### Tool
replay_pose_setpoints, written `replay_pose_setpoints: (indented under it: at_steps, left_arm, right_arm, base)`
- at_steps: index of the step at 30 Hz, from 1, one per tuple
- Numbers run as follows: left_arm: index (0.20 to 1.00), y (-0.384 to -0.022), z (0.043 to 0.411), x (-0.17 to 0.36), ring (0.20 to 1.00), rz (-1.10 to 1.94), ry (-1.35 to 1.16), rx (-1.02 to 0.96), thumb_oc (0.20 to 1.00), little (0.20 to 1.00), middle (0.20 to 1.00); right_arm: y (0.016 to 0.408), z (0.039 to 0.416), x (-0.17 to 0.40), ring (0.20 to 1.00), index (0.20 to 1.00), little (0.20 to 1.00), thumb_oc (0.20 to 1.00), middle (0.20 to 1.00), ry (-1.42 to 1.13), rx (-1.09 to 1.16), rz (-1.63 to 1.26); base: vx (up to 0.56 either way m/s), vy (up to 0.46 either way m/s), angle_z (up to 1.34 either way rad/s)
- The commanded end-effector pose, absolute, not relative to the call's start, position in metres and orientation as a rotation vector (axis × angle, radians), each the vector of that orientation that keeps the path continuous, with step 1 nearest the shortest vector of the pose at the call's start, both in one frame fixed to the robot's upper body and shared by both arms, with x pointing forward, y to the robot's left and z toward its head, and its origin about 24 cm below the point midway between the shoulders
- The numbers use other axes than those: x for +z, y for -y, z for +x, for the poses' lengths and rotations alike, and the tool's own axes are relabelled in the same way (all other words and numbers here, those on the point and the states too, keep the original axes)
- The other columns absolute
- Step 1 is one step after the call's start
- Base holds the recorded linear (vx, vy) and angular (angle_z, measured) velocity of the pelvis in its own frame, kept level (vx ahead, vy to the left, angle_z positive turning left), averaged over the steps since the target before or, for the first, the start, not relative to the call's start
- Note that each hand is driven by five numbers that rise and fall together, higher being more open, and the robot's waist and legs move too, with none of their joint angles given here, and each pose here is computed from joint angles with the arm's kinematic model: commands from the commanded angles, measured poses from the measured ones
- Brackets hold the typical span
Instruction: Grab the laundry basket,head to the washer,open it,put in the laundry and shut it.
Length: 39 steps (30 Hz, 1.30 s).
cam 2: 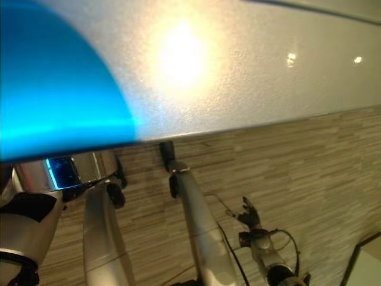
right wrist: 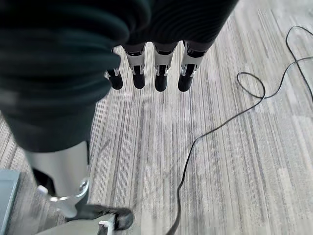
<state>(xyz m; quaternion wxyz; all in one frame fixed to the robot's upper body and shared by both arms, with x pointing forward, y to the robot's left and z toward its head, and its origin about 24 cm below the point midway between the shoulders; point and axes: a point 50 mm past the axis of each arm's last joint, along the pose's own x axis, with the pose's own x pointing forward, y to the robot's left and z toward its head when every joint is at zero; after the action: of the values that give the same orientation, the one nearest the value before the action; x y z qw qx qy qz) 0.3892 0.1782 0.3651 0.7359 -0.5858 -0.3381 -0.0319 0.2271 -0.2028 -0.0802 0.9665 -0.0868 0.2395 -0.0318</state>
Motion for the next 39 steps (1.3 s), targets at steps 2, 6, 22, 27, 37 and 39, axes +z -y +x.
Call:
replay_pose_setpoints:
  at_steps: [2, 6, 22, 27, 37, 39]
  left_arm:
    - [0.2, -0.14, 0.355, 0.391, 0.2, -1.233, 0.964, -0.354, 0.2, 0.2, 0.2]
    - [0.2, -0.133, 0.332, 0.401, 0.2, -1.188, 1.075, -0.448, 0.2, 0.2, 0.2]
    - [1.0, -0.235, 0.419, 0.278, 1.0, -0.387, 0.327, 0.261, 1.0, 1.0, 1.0]
    - [1.0, -0.256, 0.415, 0.291, 1.0, -0.446, 0.297, 0.305, 1.0, 1.0, 1.0]
    - [1.0, -0.197, 0.425, 0.294, 1.0, -0.548, 0.361, 0.195, 1.0, 1.0, 1.0]
    - [1.0, -0.218, 0.425, 0.27, 1.0, -0.407, 0.274, 0.256, 1.0, 1.0, 1.0]
  right_arm:
    - [0.233, 0.193, -0.086, 1.0, 1.0, 1.0, 1.0, 1.0, -0.538, -0.093, -0.2]
    - [0.24, 0.194, -0.075, 1.0, 1.0, 1.0, 1.0, 1.0, -0.488, -0.064, -0.206]
    - [0.236, 0.206, -0.081, 1.0, 1.0, 1.0, 1.0, 1.0, -0.536, -0.036, -0.224]
    - [0.246, 0.2, -0.084, 1.0, 1.0, 1.0, 1.0, 1.0, -0.583, -0.045, -0.229]
    - [0.242, 0.202, -0.084, 1.0, 1.0, 1.0, 1.0, 1.0, -0.564, -0.038, -0.272]
    - [0.242, 0.2, -0.086, 1.0, 1.0, 1.0, 1.0, 1.0, -0.578, -0.035, -0.271]
  base:
    - [0.0, 0.0, 0.0]
    - [0.0, 0.002, 0.03]
    - [0.0, 0.029, -0.01]
    - [-0.04, 0.021, 0.03]
    - [-0.07, -0.001, 0.08]
    - [-0.05, 0.019, -0.14]
